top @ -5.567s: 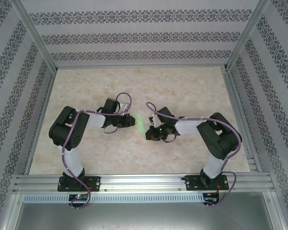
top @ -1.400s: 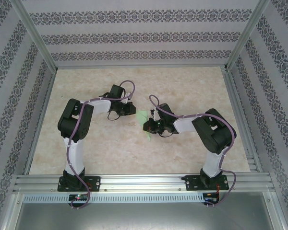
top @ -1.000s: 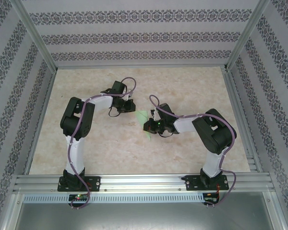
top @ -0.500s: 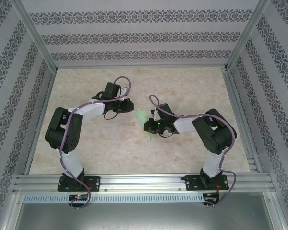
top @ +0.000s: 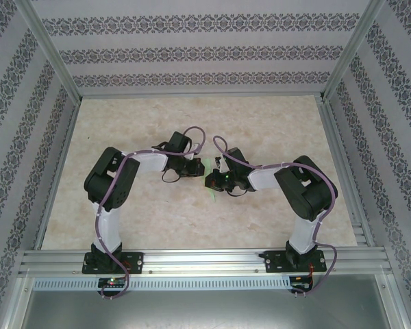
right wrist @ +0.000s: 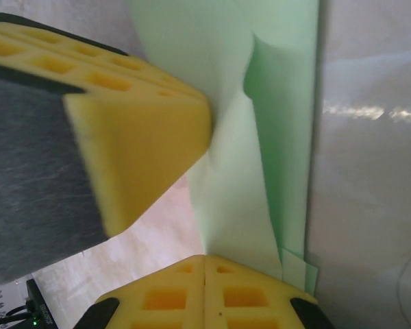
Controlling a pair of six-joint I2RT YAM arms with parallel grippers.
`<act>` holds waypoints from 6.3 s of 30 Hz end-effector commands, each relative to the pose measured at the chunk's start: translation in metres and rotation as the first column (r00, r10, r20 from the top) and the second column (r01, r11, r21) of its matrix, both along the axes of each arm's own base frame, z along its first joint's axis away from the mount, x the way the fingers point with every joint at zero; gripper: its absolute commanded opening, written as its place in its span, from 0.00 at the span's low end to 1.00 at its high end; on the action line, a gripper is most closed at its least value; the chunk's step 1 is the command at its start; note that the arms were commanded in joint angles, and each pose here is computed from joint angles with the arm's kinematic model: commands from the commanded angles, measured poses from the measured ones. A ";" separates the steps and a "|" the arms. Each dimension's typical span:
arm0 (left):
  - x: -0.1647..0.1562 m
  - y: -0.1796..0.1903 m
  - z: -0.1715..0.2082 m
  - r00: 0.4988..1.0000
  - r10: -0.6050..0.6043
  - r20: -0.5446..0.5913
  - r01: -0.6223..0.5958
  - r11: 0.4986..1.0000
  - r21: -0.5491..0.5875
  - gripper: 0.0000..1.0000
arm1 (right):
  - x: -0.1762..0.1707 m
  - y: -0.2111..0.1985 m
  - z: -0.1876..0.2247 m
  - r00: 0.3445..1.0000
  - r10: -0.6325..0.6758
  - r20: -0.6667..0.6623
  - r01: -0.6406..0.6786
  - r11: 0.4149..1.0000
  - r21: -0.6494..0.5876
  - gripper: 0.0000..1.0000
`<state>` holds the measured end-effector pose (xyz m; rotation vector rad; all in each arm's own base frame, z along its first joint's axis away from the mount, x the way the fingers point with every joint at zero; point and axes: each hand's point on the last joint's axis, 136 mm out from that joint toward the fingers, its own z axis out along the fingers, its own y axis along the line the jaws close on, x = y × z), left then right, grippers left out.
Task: Fold a paper plane with a square sheet of paper (pick it up from the middle)
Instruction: Fold the wing for the fifth time at the center of the table, then turn over the paper plane at the top-center of the table, then move the paper plane to the center of the table.
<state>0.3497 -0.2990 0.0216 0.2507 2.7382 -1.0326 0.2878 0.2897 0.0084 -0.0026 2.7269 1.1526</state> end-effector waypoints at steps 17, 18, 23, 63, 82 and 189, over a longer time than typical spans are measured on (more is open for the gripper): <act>0.051 0.060 -0.023 0.982 0.179 0.064 -0.189 0.959 0.211 0.10 | -0.106 -0.102 -0.114 0.931 -0.119 -0.345 -0.031 0.915 -0.401 0.06; 0.055 0.062 -0.024 0.980 0.187 0.065 -0.197 0.956 0.217 0.10 | -0.107 -0.103 -0.115 0.930 -0.122 -0.346 -0.030 0.915 -0.402 0.06; 0.068 0.074 -0.027 0.972 0.221 0.078 -0.234 0.941 0.245 0.10 | -0.110 -0.104 -0.117 0.927 -0.128 -0.352 -0.026 0.915 -0.402 0.06; 0.031 0.092 0.072 0.936 0.324 0.136 -0.351 0.855 0.381 0.49 | 0.028 -0.088 0.076 0.954 -0.207 0.215 0.258 0.935 -0.243 0.70; -0.014 -0.022 0.042 0.980 0.183 0.074 -0.192 0.803 0.565 0.62 | 0.016 -0.154 0.044 0.903 -0.369 0.219 0.426 0.836 -0.346 0.85; -0.034 -0.020 0.020 0.990 0.140 0.010 -0.140 0.990 0.016 0.00 | -0.033 -0.037 0.038 0.996 -0.014 0.087 0.044 0.932 -0.359 0.54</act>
